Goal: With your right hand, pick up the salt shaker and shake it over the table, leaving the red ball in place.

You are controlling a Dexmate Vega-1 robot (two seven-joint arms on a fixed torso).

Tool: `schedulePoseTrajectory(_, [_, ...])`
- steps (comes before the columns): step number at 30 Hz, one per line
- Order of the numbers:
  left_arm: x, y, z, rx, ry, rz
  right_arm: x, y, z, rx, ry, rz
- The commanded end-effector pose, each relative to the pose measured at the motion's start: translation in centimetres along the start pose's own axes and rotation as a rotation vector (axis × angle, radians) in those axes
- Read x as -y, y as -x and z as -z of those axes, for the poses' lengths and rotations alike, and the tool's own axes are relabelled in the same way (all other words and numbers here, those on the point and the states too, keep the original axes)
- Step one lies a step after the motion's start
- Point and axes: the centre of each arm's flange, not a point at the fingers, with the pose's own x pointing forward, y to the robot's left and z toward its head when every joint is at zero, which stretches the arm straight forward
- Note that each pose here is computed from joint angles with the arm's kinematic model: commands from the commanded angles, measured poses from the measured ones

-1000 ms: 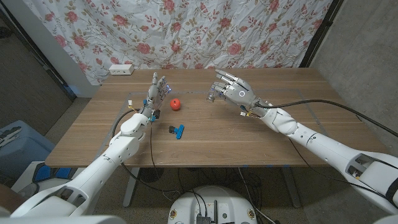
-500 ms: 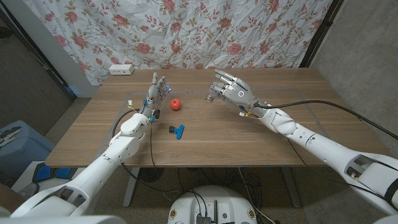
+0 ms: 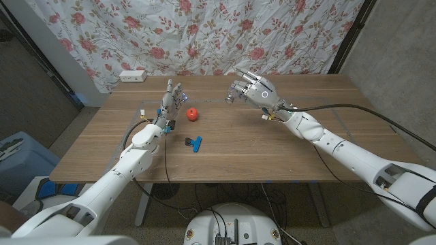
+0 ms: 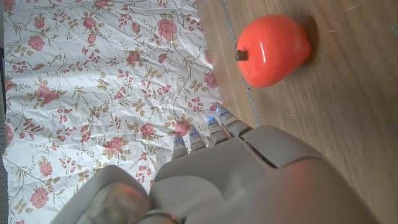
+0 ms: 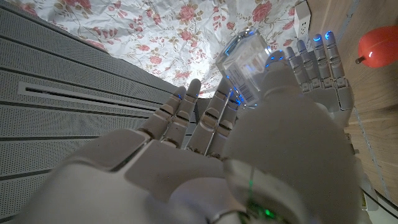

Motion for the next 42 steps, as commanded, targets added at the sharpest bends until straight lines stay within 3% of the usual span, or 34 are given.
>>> schedulePoseTrajectory(1, [0.0,0.0,0.0,0.000,0.000,0.000,0.0,-1.1,1.8,-0.028,0.012,0.017])
schedulePoseTrajectory(16, [0.0,0.0,0.0,0.000,0.000,0.000,1.0,-1.4,2.9,-0.152,-0.166,0.066])
schedulePoseTrajectory(27, [0.0,0.0,0.0,-0.001,0.000,0.006,1.7,-1.5,3.3,-0.202,-0.265,0.095])
schedulePoseTrajectory(42, [0.0,0.0,0.0,0.000,0.000,0.000,1.9,-1.0,3.4,-0.253,-0.391,-0.051])
